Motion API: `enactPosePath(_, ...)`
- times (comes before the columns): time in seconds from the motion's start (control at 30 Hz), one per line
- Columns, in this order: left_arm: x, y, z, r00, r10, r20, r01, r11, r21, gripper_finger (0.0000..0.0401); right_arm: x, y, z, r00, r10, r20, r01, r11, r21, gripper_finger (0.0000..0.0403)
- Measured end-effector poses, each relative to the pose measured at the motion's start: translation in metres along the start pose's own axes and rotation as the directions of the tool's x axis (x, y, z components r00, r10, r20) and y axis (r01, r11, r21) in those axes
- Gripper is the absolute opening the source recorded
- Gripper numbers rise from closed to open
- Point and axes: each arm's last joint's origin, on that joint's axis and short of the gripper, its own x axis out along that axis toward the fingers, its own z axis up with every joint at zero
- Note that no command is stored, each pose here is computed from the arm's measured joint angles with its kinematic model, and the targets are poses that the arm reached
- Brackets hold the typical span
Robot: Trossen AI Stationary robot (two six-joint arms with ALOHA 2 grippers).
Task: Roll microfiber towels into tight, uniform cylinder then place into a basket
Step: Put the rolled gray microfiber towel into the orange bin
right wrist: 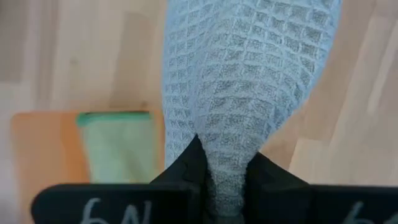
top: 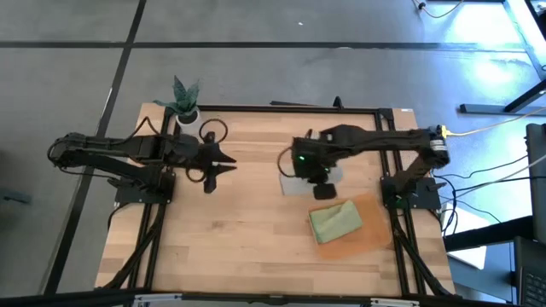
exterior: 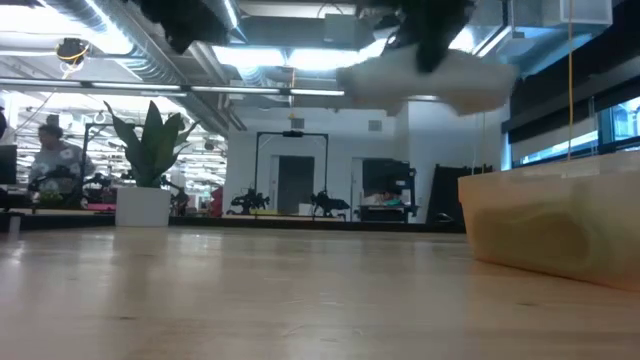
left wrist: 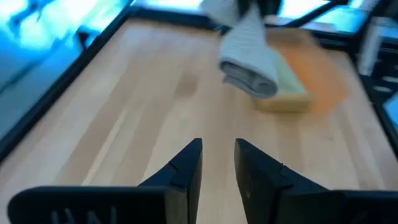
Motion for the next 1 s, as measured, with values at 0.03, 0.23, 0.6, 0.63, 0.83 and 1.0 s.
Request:
enactPosePath(0.03, 0.0, -0.004, 0.001, 1.0, -0.021, 0.018, 0.02, 0.999, 0.038, 0.0085, -0.007, 0.009, -0.003, 1.0, 0.002, 0.003, -0.002, 1.0, 0.005, 0.0043)
enactPosePath(0.23, -0.002, -0.025, 0.004, 0.989, -0.13, 0.067, 0.112, 0.968, 0.226, 0.0085, -0.037, 0.063, -0.024, 0.999, 0.012, -0.031, -0.012, 1.0, 0.002, 0.0043)
enactPosePath(0.6, 0.021, -0.059, 0.0, 0.969, -0.243, 0.046, 0.208, 0.899, 0.384, 0.0085, -0.047, 0.159, -0.051, 0.994, 0.049, -0.096, -0.048, 0.999, 0.009, 0.0043)
enactPosePath(0.63, 0.024, -0.062, 0.0, 0.967, -0.248, 0.048, 0.211, 0.898, 0.386, 0.0085, -0.045, 0.164, -0.053, 0.995, 0.033, -0.095, -0.032, 0.999, 0.008, 0.0043)
enactPosePath(0.83, 0.033, -0.075, 0.003, 0.952, -0.289, 0.105, 0.228, 0.892, 0.39, 0.0085, -0.014, 0.177, -0.076, 0.984, -0.011, -0.178, 0.021, 0.998, 0.055, 0.0043)
enactPosePath(1.0, 0.031, -0.077, 0.008, 0.941, -0.301, 0.153, 0.224, 0.895, 0.385, 0.0085, 0.025, 0.189, -0.087, 0.99, 0.057, -0.126, -0.056, 0.998, 0.014, 0.0044)
